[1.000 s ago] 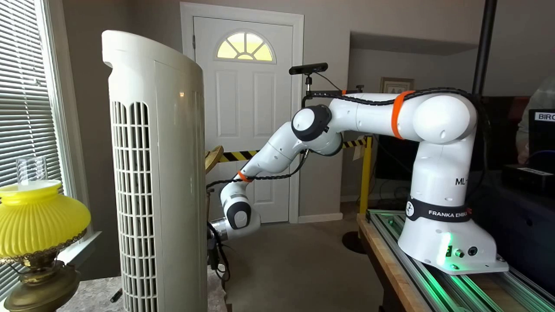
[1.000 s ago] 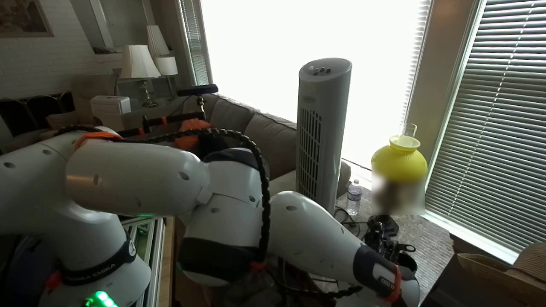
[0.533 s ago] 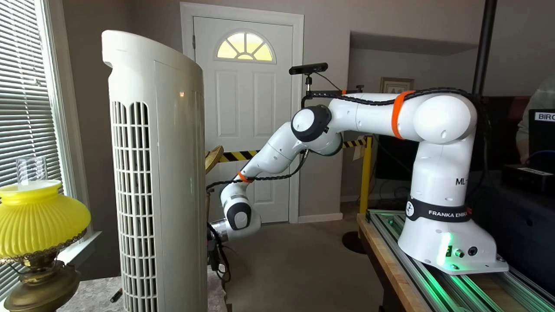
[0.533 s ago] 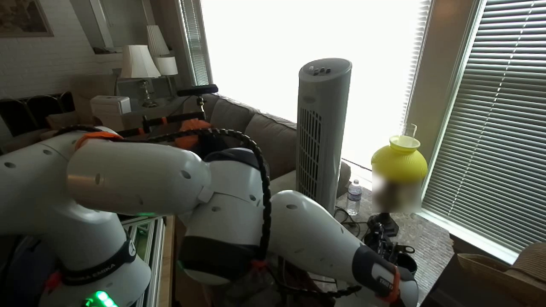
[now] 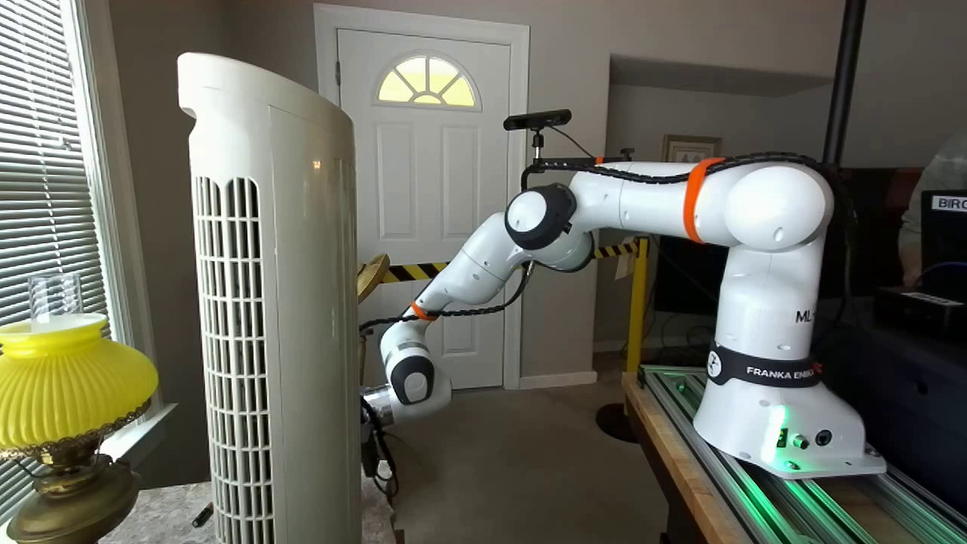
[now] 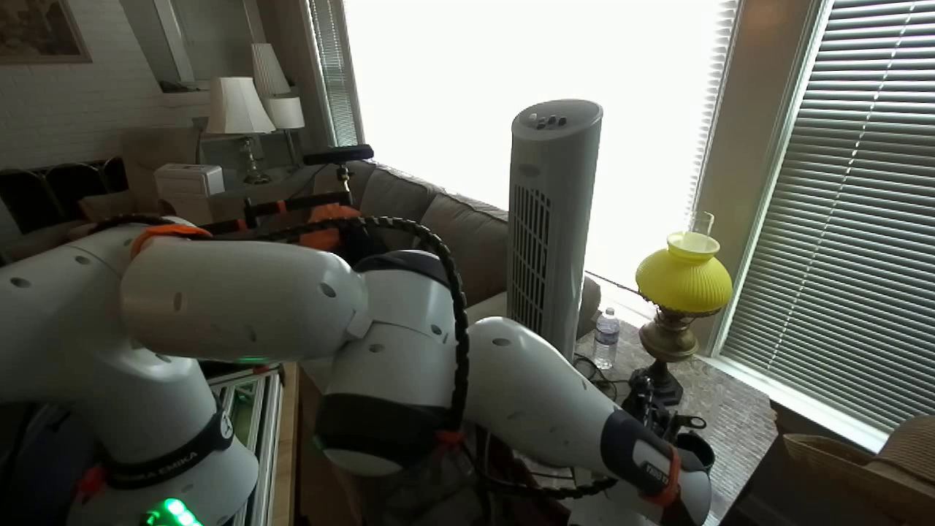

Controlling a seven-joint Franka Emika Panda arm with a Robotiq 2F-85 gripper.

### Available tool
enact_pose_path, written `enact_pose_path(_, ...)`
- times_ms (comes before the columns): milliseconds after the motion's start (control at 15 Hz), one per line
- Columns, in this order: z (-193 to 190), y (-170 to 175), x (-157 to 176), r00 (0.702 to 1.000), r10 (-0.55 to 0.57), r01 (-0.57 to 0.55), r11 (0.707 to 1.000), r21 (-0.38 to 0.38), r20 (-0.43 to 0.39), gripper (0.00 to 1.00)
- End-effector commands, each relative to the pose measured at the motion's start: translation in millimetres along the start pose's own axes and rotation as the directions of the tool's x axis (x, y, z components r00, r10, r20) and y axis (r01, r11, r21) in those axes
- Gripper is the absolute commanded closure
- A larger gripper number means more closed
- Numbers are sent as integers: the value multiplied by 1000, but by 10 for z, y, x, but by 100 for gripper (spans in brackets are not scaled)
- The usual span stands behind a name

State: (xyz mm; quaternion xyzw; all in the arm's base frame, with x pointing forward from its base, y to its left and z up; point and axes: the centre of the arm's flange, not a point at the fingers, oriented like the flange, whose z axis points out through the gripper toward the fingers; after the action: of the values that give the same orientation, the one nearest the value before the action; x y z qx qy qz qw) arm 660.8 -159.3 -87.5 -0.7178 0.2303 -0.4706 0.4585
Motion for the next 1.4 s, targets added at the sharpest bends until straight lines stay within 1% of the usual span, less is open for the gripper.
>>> enact_pose_path(0,62,130,-18,999,-29,29,1000,2,-42,94)
enact_pose_path(467,8,171,-52,990,-86,89,996,18,-113,94)
enact_pose_path(1333,84,156,-155,983,-153,155,988,12,-103,94)
